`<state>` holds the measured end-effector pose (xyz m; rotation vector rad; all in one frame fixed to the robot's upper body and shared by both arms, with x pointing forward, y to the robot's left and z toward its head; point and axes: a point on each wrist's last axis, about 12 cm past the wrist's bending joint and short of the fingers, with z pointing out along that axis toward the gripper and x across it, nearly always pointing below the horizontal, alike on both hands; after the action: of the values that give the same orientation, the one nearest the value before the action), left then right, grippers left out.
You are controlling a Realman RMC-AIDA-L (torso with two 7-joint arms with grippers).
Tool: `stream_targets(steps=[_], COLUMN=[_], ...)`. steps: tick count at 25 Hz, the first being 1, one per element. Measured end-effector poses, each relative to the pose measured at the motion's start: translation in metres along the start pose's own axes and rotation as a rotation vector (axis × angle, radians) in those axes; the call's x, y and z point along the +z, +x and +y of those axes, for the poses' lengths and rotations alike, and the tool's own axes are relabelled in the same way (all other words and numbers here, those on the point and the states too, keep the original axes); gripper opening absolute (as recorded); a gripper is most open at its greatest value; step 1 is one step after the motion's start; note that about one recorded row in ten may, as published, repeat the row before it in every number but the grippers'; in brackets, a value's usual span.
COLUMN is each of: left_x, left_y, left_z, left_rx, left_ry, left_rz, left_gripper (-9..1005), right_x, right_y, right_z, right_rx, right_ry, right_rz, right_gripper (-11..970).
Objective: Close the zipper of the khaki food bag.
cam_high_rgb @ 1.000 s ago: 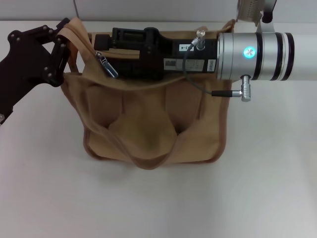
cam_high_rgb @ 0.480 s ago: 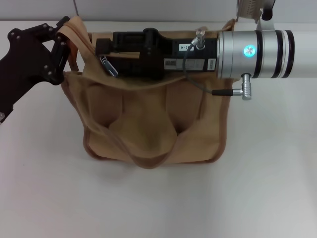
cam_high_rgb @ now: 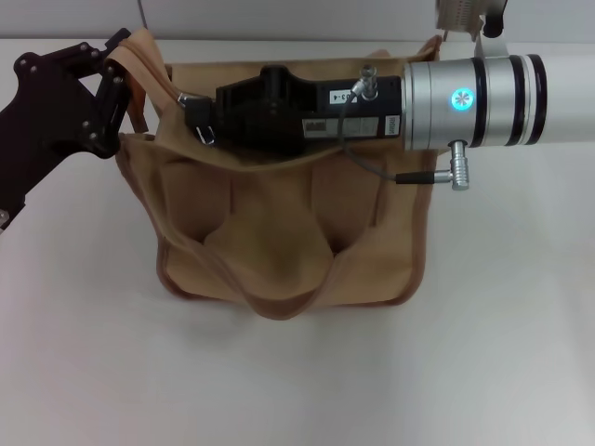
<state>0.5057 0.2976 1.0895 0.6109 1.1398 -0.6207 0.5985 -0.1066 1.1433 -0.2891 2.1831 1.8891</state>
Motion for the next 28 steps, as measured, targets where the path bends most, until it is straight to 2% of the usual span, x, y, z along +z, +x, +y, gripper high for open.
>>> stream_targets(steps=[3, 6, 11, 17, 28], left_x=[0.000, -0.001, -0.001, -0.001, -0.009], left_y=[0.000, 0.001, 0.001, 0.002, 0.002], left_z=[0.000, -0.001, 0.000, 0.000, 0.003], left_rx=[-0.003, -0.007, -0.006, -0.004, -0.010], left_ry=[-0.002, -0.006, -0.006, -0.014, -0.074], left_rz=[-0.001, -0.001, -0.002, 0.002, 0.001], left_gripper=[28, 28, 29, 29, 30], right_x=[0.000, 0.000, -0.002, -0.007, -0.035], right_y=[0.000, 0.000, -0.001, -0.001, 0.003], right_z=[0.000, 0.000, 0.000, -0.001, -0.007], right_rx=[-0.005, -0.011, -0.012, -0.013, -0.020], right_ry=[0.002, 0.003, 0.004, 0.000, -0.021], right_rz=[0.002, 0.003, -0.002, -0.005, -0.038], right_gripper=[320, 108, 4, 4, 3])
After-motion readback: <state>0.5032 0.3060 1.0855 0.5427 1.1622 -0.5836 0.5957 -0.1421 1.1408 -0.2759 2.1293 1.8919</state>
